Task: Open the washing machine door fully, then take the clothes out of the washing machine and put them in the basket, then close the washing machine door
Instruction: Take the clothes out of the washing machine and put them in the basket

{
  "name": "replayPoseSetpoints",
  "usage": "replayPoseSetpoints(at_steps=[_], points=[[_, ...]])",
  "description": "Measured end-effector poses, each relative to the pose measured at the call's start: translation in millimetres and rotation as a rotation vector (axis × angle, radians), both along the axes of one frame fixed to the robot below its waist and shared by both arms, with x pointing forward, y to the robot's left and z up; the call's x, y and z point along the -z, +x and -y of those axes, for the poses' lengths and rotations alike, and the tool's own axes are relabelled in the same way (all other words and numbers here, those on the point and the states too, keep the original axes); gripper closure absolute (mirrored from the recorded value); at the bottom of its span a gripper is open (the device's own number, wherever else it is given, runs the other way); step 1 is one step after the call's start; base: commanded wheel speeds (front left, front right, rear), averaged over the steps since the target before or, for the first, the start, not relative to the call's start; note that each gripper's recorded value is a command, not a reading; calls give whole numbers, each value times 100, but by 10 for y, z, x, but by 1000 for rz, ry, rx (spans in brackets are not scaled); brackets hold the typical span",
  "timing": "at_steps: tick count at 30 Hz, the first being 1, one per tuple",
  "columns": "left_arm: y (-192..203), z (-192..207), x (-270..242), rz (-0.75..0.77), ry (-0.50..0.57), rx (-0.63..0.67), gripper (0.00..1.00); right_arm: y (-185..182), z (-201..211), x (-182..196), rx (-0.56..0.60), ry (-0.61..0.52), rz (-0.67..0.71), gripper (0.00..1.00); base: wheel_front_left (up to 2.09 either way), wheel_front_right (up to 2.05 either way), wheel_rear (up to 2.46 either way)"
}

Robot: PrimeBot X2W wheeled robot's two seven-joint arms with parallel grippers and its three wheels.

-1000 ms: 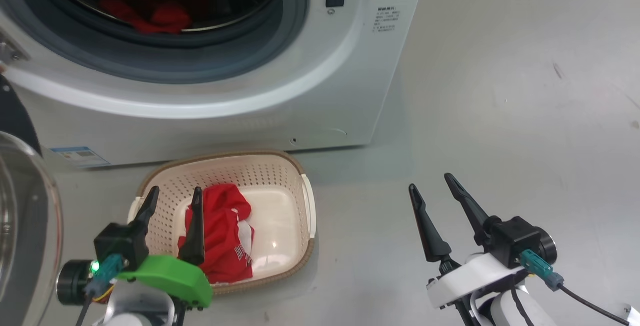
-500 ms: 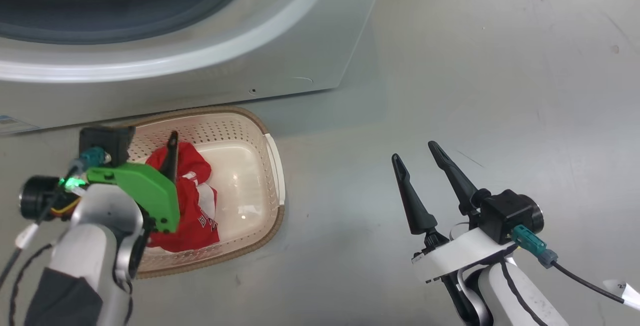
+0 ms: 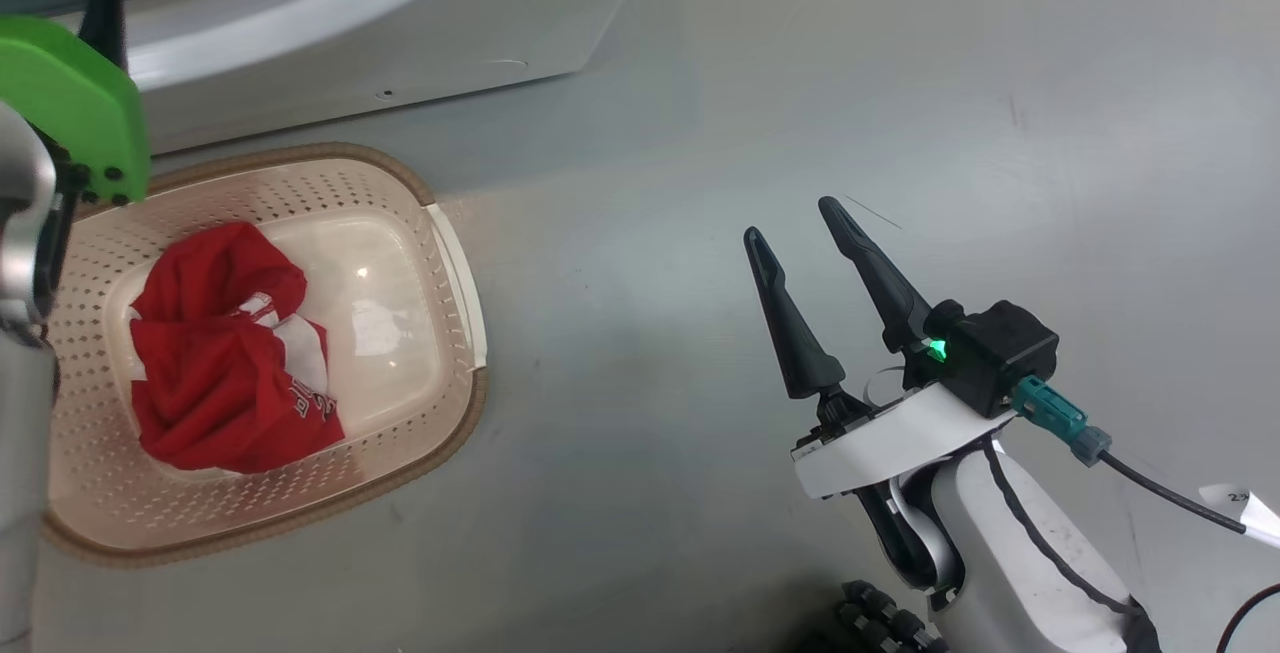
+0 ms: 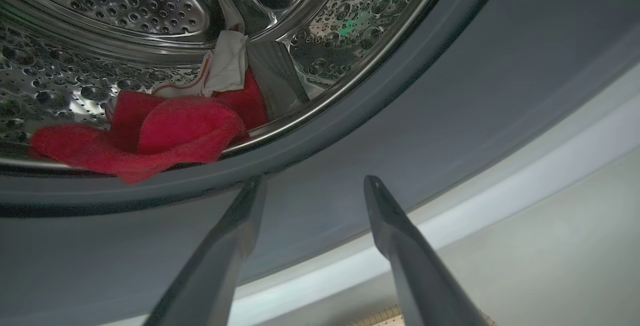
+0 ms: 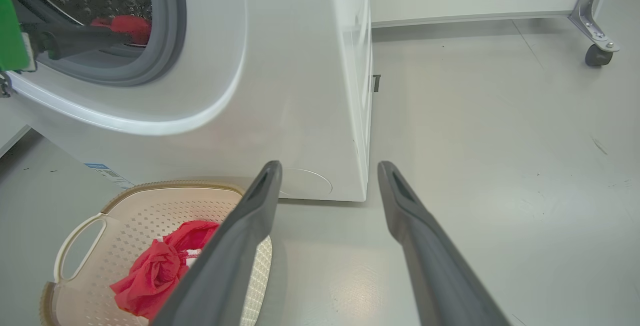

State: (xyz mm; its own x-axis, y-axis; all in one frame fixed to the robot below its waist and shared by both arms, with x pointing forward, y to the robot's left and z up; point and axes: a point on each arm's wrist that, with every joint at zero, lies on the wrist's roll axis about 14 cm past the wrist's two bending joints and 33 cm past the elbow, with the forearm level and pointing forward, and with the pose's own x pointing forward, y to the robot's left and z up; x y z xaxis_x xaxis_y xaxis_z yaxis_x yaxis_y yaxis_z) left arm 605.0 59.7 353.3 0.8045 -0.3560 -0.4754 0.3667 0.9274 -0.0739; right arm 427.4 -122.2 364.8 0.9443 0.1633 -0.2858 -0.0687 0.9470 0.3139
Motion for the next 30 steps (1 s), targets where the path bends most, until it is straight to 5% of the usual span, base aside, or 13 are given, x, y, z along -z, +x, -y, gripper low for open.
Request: replayPoseSetpoints(at_steps=[10,25,26,28,29,30], points=[[559,-42,-21,83,110,7,0,38,126,25,62,48,-19,0,0,0,0],[811,-259,314,10,273,-5,0,-1,294,-19,129,30,-29,0,0,0,0],[813,-266,330,2,276,-8,18,0,294,-21,129,31,-29,0,0,0,0],[812,-294,374,-21,286,-16,89,3,291,-28,128,31,-27,0,0,0,0],[812,-300,384,-26,288,-17,100,5,295,-28,132,28,-27,0,0,0,0],[803,-307,406,-40,294,-18,100,7,297,-30,133,27,-27,0,0,0,0]])
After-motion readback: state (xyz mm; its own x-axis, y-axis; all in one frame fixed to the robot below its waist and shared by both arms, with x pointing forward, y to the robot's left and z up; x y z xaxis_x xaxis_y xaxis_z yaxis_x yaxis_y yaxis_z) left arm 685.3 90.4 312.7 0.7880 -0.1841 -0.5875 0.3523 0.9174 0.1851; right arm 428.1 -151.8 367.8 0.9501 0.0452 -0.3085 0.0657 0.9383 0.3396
